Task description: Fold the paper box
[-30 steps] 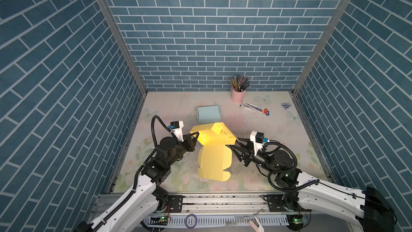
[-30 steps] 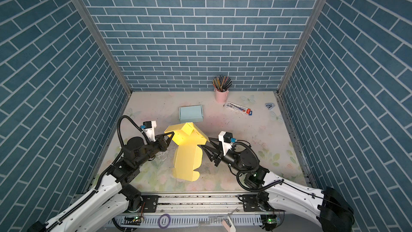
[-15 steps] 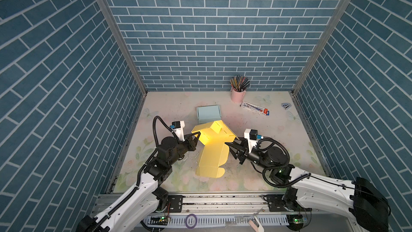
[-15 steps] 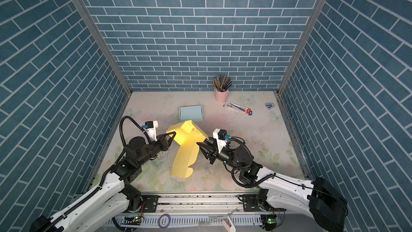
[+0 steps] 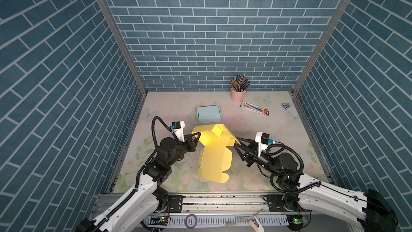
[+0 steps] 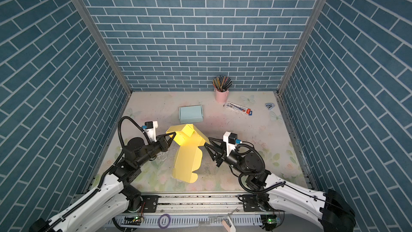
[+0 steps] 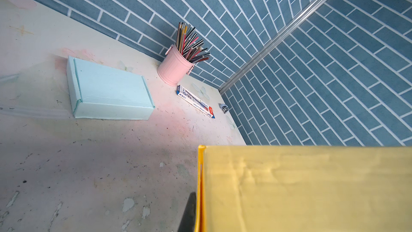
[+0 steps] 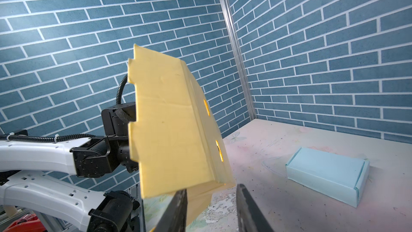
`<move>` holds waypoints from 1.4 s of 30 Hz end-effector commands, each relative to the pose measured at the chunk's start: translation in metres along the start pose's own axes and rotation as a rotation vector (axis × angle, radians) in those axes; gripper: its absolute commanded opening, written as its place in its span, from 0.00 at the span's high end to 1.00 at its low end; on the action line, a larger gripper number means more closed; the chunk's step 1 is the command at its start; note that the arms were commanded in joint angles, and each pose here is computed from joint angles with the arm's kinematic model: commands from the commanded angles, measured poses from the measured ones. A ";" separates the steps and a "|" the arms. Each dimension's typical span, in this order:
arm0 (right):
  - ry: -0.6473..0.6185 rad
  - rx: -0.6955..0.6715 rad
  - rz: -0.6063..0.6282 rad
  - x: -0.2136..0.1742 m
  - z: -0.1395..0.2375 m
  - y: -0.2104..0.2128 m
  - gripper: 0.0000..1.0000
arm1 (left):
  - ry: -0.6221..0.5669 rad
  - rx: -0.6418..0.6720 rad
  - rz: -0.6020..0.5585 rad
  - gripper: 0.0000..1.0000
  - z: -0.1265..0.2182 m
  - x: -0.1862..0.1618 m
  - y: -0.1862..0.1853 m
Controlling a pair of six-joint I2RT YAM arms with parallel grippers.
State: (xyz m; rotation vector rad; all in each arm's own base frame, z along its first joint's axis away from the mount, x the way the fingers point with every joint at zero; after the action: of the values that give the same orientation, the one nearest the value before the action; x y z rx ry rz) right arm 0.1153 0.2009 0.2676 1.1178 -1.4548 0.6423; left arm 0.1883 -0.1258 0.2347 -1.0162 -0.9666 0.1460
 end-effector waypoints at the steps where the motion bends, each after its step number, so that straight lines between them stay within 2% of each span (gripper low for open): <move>1: -0.021 0.000 0.001 0.010 -0.009 0.001 0.63 | 0.000 -0.012 -0.013 0.98 -0.002 0.000 -0.001; 11: 0.050 -0.057 -0.056 -0.004 -0.036 -0.008 0.64 | 0.032 -0.029 -0.011 0.98 -0.010 -0.004 0.002; 20: 0.195 -0.169 -0.056 -0.017 -0.042 -0.018 0.69 | 0.036 -0.026 -0.014 0.98 -0.011 -0.007 0.005; 25: 0.266 -0.165 -0.002 -0.015 -0.031 -0.015 0.70 | 0.041 0.019 -0.017 0.98 -0.013 -0.010 0.013; 28: 0.298 -0.113 0.051 -0.007 -0.018 -0.007 0.65 | 0.048 0.038 -0.022 0.98 -0.013 -0.013 0.018; 32: 0.291 -0.001 0.132 0.014 0.007 0.008 0.60 | 0.046 0.052 -0.031 0.98 -0.011 -0.013 0.021; 35: 0.224 0.076 0.183 0.030 0.029 0.018 0.56 | 0.056 0.057 -0.053 0.98 -0.009 -0.012 0.020; 38: 0.155 0.027 0.214 0.045 0.046 0.017 0.53 | 0.075 0.056 -0.086 0.98 -0.007 -0.010 0.017; 40: 0.171 -0.071 0.225 0.050 0.050 0.008 0.52 | 0.108 0.037 -0.112 0.98 -0.006 -0.009 0.014; 42: 0.208 -0.106 0.219 0.053 0.047 0.002 0.52 | 0.146 0.019 -0.135 0.98 -0.007 -0.008 0.009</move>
State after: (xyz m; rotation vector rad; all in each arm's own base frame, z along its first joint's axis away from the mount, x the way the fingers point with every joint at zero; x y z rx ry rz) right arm 0.0890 0.1486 0.3119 0.9143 -1.4674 0.7938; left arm 0.1920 -0.1268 0.2074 -0.9176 -0.8939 0.0574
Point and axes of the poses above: each gripper's point midway between its finger pads, its own z axis back along the fingers, its own y axis along the line the jaws close on, x = y × z, the point moved 9 cm from there along z, back along the fingers, and after that the axes turned 7 degrees about z, right-handed, at the moved point
